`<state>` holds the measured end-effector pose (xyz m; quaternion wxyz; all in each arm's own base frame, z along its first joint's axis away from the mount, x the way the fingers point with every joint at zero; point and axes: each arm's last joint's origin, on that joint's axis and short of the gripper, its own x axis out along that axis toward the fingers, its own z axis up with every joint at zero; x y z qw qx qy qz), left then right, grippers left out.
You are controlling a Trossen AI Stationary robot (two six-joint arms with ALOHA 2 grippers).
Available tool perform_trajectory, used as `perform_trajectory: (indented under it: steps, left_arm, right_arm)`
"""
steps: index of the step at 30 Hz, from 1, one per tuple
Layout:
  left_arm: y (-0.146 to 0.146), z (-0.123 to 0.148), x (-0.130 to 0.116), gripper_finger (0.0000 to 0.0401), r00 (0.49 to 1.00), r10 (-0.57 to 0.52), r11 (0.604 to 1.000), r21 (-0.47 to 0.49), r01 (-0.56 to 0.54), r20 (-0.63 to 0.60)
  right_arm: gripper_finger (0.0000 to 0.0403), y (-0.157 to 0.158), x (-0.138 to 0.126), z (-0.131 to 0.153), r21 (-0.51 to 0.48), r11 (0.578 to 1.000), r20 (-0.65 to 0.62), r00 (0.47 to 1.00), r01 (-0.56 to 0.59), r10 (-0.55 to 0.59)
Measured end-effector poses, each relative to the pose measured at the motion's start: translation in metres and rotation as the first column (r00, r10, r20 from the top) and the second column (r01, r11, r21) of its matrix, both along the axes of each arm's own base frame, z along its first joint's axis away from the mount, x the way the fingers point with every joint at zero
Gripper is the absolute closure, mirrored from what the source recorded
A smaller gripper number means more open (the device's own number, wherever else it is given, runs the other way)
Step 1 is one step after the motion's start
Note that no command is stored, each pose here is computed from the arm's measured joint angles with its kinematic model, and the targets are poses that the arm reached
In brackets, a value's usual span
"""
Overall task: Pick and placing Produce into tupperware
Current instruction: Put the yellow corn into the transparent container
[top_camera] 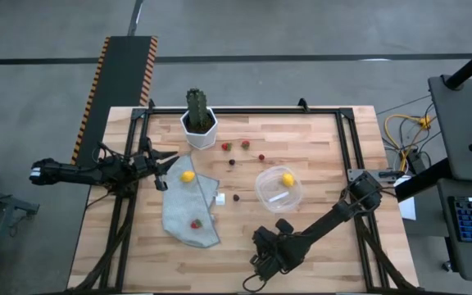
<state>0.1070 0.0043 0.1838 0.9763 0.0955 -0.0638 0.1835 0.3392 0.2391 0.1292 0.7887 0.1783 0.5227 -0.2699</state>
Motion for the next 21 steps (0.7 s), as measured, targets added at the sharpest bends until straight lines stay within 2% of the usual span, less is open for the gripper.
perform_trajectory:
  steps: [13,21]
  left_arm:
    - [0.0,-0.001,0.001,0.0344,1.0,0.0,1.0,0.001,0.0,-0.008]
    - [0.0,-0.001,0.001,0.0344,1.0,-0.004,1.0,-0.021,0.004,-0.005]
  right_arm:
    - [0.0394,0.001,0.017,0.034,-0.017,0.997,0.068,0.994,-0.081,0.082]
    - [0.0394,-0.015,0.018,0.06,-0.167,0.982,-0.019,0.996,-0.088,0.086]
